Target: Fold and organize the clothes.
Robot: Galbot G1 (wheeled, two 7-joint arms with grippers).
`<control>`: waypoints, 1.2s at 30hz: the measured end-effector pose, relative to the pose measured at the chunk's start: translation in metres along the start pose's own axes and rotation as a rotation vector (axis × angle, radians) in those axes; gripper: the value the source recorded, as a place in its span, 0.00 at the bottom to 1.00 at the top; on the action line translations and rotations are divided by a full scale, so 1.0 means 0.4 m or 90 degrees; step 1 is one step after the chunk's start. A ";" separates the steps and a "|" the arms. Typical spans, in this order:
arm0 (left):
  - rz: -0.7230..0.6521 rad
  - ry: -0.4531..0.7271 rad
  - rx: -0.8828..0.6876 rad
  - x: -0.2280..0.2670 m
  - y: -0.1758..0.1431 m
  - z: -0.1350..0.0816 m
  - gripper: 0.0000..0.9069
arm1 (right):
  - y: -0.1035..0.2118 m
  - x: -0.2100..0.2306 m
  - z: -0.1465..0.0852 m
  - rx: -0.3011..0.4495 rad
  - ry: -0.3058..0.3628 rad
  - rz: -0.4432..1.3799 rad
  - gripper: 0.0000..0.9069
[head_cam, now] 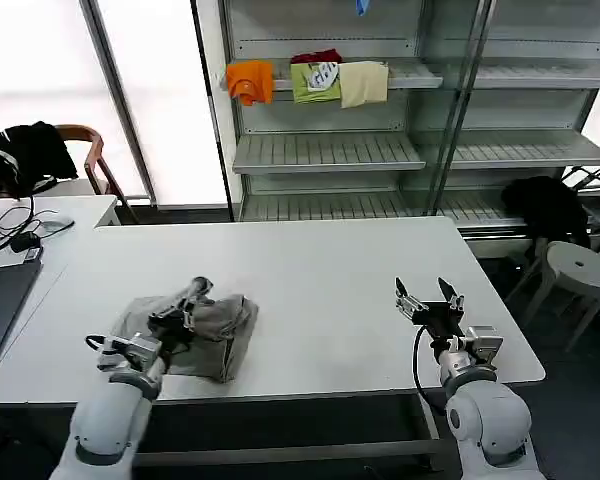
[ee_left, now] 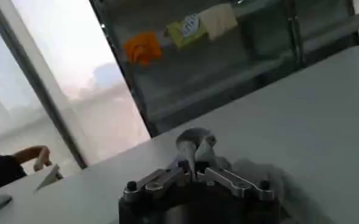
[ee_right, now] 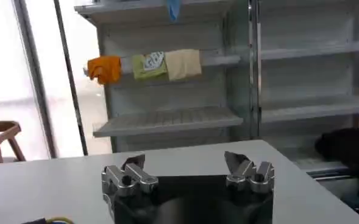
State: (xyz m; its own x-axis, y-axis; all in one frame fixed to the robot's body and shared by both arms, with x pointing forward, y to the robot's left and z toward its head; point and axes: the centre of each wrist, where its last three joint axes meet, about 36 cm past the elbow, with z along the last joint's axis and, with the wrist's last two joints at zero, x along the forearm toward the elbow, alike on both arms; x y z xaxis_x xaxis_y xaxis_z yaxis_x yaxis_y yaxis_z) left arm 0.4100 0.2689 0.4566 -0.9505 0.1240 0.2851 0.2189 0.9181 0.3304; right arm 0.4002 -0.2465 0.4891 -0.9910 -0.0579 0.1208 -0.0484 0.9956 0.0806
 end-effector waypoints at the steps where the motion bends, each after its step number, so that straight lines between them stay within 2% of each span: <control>1: 0.006 0.002 0.002 -0.001 -0.013 -0.001 0.01 | 0.000 0.001 0.000 0.000 0.000 0.000 1.00; 8: 0.040 0.013 0.015 -0.003 -0.083 -0.009 0.02 | 0.003 0.004 0.004 0.001 0.003 0.000 1.00; 9: 0.045 0.015 0.018 -0.003 -0.093 -0.008 0.70 | 0.003 0.004 0.004 0.001 0.003 0.000 1.00; 10: 0.046 0.016 0.019 -0.003 -0.101 -0.008 1.00 | 0.004 0.004 0.005 0.001 0.004 0.000 1.00; 21: 0.067 0.024 0.056 -0.014 -0.171 -0.011 1.00 | 0.007 0.009 0.010 0.006 0.008 0.000 1.00; 26: 0.074 0.010 0.080 -0.005 -0.175 -0.025 1.00 | 0.012 0.008 0.012 0.008 0.008 -0.002 1.00; 31: 0.069 -0.031 0.113 0.020 -0.123 -0.066 1.00 | 0.018 0.006 0.011 0.008 0.009 -0.005 1.00; 36: 0.030 -0.053 0.141 0.041 -0.003 -0.062 1.00 | 0.026 0.004 0.010 0.010 0.012 -0.009 1.00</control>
State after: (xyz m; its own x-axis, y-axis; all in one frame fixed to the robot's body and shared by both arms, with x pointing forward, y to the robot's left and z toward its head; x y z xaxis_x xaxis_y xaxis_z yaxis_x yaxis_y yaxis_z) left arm 0.3995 0.2607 0.4832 -0.9574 0.1909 0.2168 0.2184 0.9696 0.1104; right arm 0.3975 -0.2361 0.4862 -0.9878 -0.0725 0.1378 -0.0638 0.9957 0.0664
